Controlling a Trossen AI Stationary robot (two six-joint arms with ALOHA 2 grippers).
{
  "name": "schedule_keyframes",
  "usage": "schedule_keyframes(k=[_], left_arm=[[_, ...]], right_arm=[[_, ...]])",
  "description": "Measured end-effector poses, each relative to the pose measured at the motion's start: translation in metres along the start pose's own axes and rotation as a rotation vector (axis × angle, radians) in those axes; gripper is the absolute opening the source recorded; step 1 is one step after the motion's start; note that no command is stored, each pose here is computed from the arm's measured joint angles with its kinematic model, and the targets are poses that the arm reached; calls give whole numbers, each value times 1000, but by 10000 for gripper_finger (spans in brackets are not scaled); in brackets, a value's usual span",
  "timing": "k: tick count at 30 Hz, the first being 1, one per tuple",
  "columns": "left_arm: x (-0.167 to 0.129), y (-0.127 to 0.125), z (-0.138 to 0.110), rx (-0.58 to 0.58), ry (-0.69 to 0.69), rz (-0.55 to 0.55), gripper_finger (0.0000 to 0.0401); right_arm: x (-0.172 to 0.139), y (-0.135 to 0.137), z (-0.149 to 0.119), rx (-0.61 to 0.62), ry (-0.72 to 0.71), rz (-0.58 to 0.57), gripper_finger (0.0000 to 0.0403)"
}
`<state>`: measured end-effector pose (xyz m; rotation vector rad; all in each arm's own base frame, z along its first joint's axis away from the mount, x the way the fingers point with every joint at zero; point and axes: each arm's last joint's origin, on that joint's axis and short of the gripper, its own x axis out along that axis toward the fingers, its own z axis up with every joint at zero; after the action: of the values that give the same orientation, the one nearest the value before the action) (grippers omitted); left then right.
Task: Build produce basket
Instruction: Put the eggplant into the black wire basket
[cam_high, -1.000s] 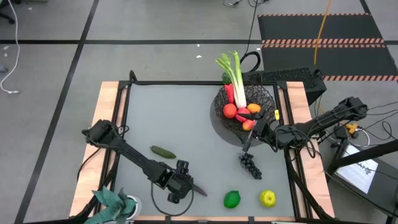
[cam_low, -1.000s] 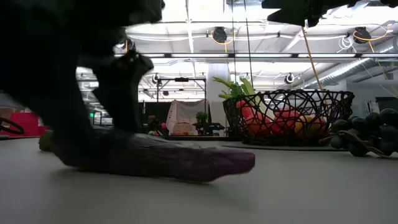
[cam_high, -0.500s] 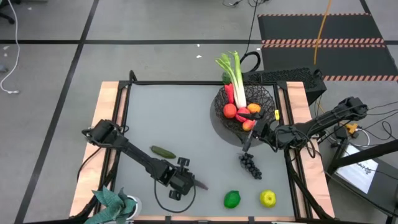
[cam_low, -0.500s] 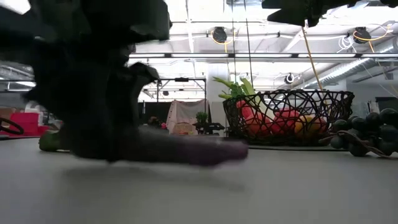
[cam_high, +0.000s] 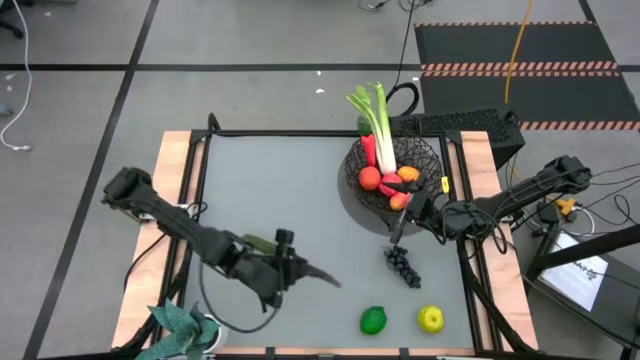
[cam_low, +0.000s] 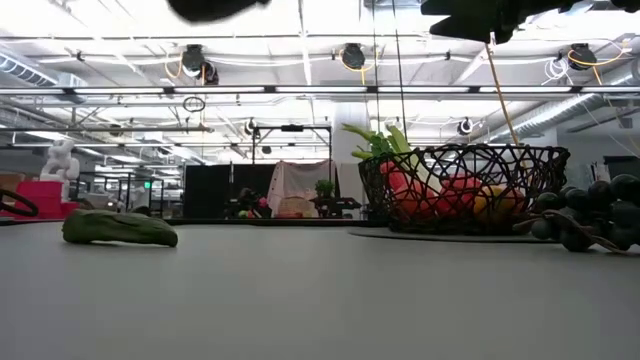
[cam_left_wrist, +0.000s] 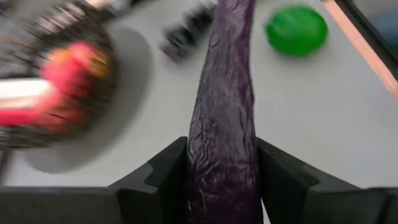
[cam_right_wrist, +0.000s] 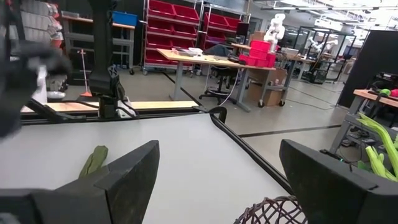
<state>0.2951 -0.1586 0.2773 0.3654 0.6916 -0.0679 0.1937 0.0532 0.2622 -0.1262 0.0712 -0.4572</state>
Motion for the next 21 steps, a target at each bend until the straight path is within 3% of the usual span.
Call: schedule_keyframes(k=[4, 9, 15, 21], left_arm=[[-28, 16, 8, 12, -79, 91, 145], [-47, 26, 11, 51, -126, 117, 134], [-51, 22, 9, 151, -110, 119, 165], [-52, 20, 7, 240, -86, 113, 143]], right_arm=[[0, 0, -1, -7, 8, 1, 325], [0, 0, -2, -12, 13, 1, 325], [1, -1, -2, -12, 15, -5, 325], [1, -1, -2, -11, 18, -8, 325]])
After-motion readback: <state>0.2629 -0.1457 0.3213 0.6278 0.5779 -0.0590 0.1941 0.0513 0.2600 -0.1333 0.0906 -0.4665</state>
